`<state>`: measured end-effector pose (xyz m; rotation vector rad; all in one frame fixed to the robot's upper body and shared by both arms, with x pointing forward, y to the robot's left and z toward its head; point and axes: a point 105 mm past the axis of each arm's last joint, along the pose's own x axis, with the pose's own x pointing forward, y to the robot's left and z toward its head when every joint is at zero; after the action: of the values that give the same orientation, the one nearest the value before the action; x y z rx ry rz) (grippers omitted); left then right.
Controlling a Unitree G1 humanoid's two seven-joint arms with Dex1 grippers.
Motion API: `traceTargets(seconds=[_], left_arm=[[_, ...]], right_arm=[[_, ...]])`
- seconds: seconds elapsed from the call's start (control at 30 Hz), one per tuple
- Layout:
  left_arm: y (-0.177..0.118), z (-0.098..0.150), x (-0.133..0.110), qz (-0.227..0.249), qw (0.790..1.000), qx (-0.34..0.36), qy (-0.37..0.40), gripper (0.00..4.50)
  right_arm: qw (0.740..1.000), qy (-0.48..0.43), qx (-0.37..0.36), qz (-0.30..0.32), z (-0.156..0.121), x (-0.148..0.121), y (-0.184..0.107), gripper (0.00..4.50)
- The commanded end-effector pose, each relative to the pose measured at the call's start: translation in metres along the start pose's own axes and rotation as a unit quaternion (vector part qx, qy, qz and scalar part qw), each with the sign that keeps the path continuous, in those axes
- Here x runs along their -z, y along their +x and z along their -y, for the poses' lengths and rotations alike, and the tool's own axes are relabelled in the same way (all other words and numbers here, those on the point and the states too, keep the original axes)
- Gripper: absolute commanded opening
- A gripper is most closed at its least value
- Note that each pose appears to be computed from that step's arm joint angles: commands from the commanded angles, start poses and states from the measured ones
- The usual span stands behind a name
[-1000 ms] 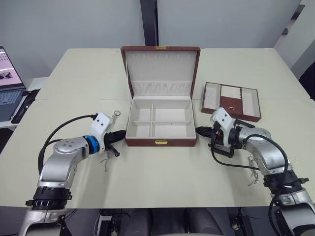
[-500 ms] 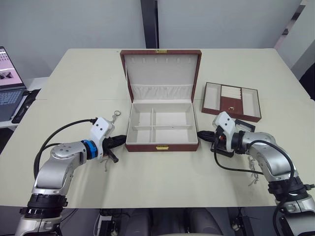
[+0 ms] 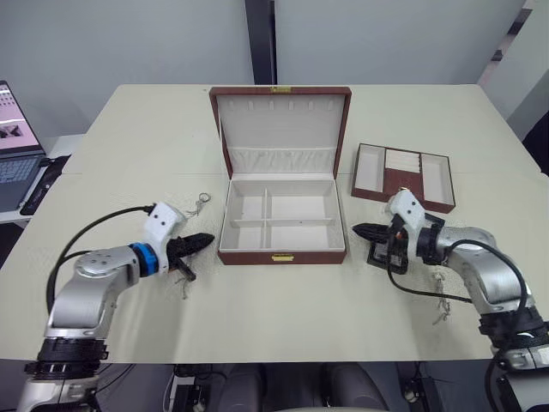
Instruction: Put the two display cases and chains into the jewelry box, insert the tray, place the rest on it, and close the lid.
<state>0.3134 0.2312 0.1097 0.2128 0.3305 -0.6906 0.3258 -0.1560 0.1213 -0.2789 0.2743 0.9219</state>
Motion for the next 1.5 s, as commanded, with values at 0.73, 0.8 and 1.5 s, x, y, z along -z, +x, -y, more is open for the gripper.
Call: traceTargets(seconds=[0.73, 0.8, 1.5], left_arm=[[-0.177, -0.087, 0.022, -0.068, 0.981, -0.179, -0.021, 4.50], [-0.179, -0.089, 0.022, -0.070, 0.981, -0.182, -0.020, 4.50], [-0.172, -0.088, 0.020, -0.053, 0.983, -0.173, -0.019, 4.50]], right_arm=[[0.991, 0.010, 0.079, -0.106, 0.072, 0.042, -0.181, 4.48], [0.990, 0.008, 0.081, -0.111, 0.073, 0.043, -0.182, 4.48], [0.992, 0.001, 0.080, -0.102, 0.073, 0.041, -0.180, 4.48]])
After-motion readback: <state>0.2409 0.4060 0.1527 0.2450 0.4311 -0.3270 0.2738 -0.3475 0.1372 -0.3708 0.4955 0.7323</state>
